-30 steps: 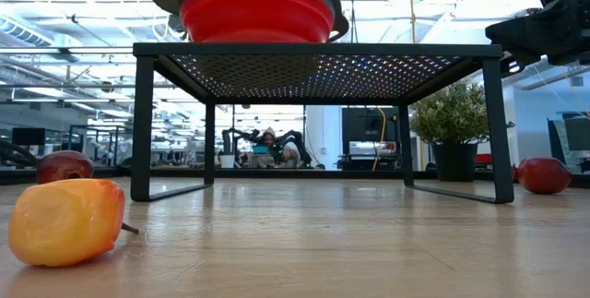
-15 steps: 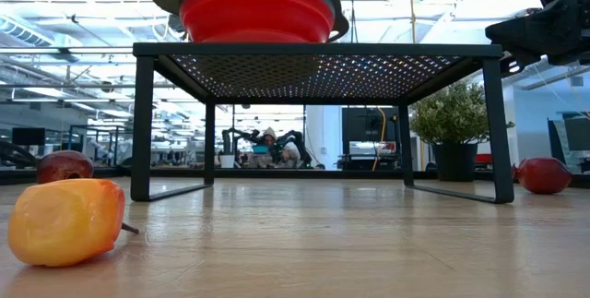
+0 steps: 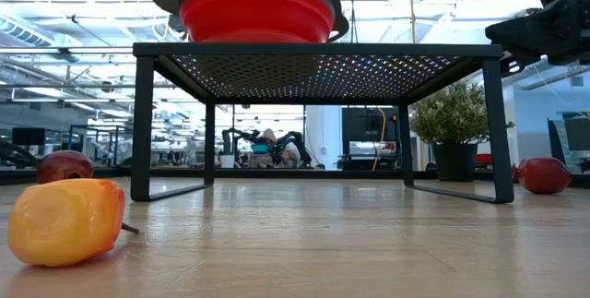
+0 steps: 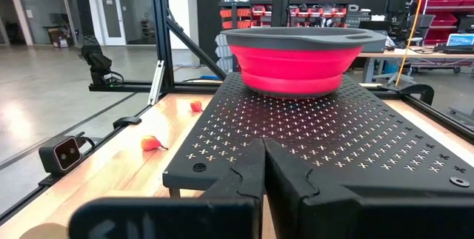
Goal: Pick & Place Fruit
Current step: Put the brown kiwi into the red strainer bowl on the shelf
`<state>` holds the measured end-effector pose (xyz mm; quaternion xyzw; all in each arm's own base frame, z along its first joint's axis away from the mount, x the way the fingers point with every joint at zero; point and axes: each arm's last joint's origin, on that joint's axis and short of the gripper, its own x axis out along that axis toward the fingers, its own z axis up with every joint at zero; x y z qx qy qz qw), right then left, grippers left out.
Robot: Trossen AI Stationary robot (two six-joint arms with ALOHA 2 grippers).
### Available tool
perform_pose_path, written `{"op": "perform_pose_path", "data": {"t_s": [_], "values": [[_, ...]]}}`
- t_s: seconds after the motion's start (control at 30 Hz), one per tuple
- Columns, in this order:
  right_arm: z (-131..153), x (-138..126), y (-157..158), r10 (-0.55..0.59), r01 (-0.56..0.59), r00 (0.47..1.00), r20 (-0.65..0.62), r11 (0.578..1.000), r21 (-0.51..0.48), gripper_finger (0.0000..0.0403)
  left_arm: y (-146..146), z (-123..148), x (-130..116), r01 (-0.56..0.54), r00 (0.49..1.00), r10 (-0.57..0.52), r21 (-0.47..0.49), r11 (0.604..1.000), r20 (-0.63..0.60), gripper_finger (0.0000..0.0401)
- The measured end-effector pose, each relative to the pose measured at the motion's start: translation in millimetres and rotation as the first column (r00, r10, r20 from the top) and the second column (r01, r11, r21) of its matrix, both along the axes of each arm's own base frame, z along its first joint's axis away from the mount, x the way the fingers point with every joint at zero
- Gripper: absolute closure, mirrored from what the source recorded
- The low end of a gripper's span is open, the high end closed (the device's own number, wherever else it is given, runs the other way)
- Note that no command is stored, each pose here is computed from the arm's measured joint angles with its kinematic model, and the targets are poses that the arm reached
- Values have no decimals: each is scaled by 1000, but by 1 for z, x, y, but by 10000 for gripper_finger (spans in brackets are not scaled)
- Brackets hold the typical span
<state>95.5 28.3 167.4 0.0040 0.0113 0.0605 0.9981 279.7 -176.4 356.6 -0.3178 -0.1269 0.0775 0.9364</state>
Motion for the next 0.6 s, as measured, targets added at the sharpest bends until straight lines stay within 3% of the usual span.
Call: {"op": "perform_pose_path", "data": {"t_s": [0.13, 0.27, 0.37, 0.6], "values": [[0, 0, 0, 0, 0, 1000, 0, 1000, 0, 403, -5, -10, 0, 5, 991, 23, 216, 976, -128, 192], [0, 0, 0, 0, 0, 1000, 0, 1000, 0, 403, -9, -19, -2, 40, 971, 68, 437, 899, -228, 192], [0, 0, 0, 0, 0, 1000, 0, 1000, 0, 403, -9, -22, -2, 62, 958, 112, 570, 819, -266, 192], [0, 0, 0, 0, 0, 1000, 0, 1000, 0, 403, -8, -27, -2, 119, 923, 233, 802, 585, -307, 192]]}}
